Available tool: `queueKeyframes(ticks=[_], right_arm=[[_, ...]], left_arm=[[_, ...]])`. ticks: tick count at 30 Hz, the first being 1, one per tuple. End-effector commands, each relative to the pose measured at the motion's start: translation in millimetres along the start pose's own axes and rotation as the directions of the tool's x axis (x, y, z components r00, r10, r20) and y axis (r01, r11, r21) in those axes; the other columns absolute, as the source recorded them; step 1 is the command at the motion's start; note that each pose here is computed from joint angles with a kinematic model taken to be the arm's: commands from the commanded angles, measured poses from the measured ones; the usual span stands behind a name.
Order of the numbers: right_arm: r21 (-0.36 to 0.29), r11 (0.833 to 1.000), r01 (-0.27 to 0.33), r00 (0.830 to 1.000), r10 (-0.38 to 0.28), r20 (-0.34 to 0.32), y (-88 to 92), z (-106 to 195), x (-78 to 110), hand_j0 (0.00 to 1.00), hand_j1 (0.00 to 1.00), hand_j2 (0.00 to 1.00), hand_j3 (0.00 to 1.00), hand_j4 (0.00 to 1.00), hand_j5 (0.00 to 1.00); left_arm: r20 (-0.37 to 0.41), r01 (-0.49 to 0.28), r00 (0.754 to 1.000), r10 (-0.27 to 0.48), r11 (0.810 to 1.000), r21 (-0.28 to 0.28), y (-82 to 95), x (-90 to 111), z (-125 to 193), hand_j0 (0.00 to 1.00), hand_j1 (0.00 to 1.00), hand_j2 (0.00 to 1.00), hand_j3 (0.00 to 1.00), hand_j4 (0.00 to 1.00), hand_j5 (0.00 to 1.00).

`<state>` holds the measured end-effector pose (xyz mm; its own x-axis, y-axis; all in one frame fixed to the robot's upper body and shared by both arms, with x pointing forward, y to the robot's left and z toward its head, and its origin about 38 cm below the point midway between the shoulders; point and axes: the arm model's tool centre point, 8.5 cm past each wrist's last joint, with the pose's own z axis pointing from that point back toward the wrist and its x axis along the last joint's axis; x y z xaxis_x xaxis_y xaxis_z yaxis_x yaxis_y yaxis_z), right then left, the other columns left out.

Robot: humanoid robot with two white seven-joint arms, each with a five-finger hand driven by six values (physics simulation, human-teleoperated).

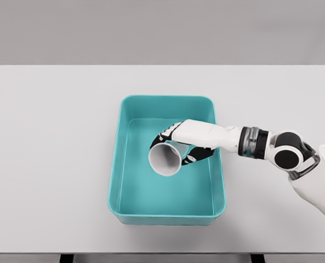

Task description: Put the paper cup into the basket with your right arm

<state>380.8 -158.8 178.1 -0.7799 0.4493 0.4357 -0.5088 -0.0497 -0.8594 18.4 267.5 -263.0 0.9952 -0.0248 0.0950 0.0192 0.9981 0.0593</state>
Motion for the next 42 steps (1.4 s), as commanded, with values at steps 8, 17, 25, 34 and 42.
queueKeyframes(ticks=[8,17,25,34,42], right_arm=[[0.007,1.000,-0.015,1.000,0.015,0.001,1.2,-1,0.9,0.91,0.91,0.91,0.91,0.91,0.91],[-0.077,0.994,-0.073,0.997,0.073,0.003,-36.0,13,8.1,0.98,0.98,0.98,0.98,0.98,0.98],[-0.223,0.974,-0.039,0.996,0.055,0.065,-82.3,81,1.4,0.98,0.98,0.98,0.98,0.98,0.98],[-0.259,0.964,-0.059,0.995,0.077,0.060,-65.1,165,-6.9,0.98,0.98,0.98,0.98,0.98,0.98],[-0.257,0.966,-0.044,0.996,0.062,0.063,-59.7,163,-7.8,0.99,0.99,0.99,0.99,0.99,0.99]], left_arm=[[0.001,0.000,1.000,0.000,1.000,0.000,0.0,0,0,1.00,1.00,1.00,1.00,1.00,1.00],[0.001,0.000,1.000,0.000,1.000,0.000,0.0,0,0,1.00,1.00,1.00,1.00,1.00,1.00],[0.000,0.000,1.000,0.000,1.000,0.000,0.0,0,0,1.00,1.00,1.00,1.00,1.00,1.00],[0.001,0.000,1.000,0.000,1.000,0.000,0.0,0,0,1.00,1.00,1.00,1.00,1.00,1.00],[0.000,0.000,1.000,0.000,1.000,0.000,0.0,0,0,1.00,1.00,1.00,1.00,1.00,1.00]])
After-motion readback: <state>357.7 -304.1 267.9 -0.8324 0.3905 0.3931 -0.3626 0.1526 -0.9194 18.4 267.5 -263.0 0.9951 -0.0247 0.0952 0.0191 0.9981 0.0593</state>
